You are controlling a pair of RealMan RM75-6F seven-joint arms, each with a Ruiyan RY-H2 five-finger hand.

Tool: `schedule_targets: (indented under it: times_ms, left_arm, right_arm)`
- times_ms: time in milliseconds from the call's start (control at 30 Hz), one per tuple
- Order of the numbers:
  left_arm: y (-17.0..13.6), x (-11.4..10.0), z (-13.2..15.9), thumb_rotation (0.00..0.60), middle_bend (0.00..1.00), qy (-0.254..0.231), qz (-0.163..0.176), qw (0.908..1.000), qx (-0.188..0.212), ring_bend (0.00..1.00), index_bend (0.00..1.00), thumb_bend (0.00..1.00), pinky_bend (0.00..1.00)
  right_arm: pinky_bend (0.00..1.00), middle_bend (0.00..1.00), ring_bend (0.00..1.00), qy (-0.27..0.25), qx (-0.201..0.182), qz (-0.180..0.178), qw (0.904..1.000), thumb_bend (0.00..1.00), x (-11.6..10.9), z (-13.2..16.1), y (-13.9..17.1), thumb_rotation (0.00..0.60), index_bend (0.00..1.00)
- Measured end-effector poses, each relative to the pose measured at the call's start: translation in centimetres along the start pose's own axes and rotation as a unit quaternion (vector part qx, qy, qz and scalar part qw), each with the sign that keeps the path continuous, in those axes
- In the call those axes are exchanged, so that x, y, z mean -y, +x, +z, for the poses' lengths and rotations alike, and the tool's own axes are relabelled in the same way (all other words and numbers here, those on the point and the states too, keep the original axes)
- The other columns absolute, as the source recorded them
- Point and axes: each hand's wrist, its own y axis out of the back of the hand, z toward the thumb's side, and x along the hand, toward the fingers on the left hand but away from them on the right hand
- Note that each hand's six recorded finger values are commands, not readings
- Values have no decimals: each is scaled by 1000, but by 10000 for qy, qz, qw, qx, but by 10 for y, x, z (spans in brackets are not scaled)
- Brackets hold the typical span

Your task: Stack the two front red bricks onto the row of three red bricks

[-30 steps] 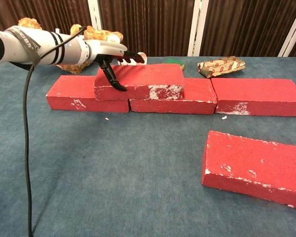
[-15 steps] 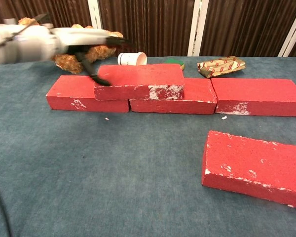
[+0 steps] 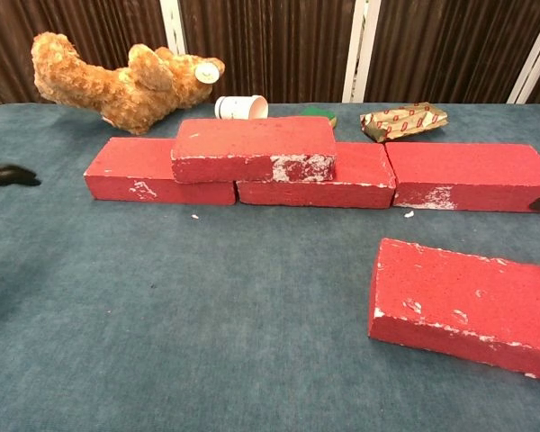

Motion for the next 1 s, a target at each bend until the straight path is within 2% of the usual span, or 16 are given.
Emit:
schedule_targets:
  times_ms: [200,400,933,967,1000]
  left_arm:
    - [-17,17,-13,600,0,-148,-29,9998,-123,0,0,230,49]
    - [-26,25,-18,600,0,-240,-94,9995,-154,0,0,231,49]
    - [-27,25,-19,600,0,-223,-190,9994,-165,0,0,241,49]
    - [-27,25,-19,600,0,-220,-188,9994,-170,0,0,246,49]
    - [-27,25,-19,600,0,-219,-187,9994,-172,0,0,248,49]
  right_arm:
    - [0,0,0,-17,201,187,9996,47,22,6,-21,600,0]
    - [0,0,0,-113,226,373,9990,48,37,15,-34,600,0]
    - [4,0,0,-439,363,559,9968,45,44,11,-55,600,0]
    - [38,0,0,-440,364,542,9969,45,44,11,-56,600,0]
    - [117,6,0,-445,372,513,9970,45,43,11,-57,600,0]
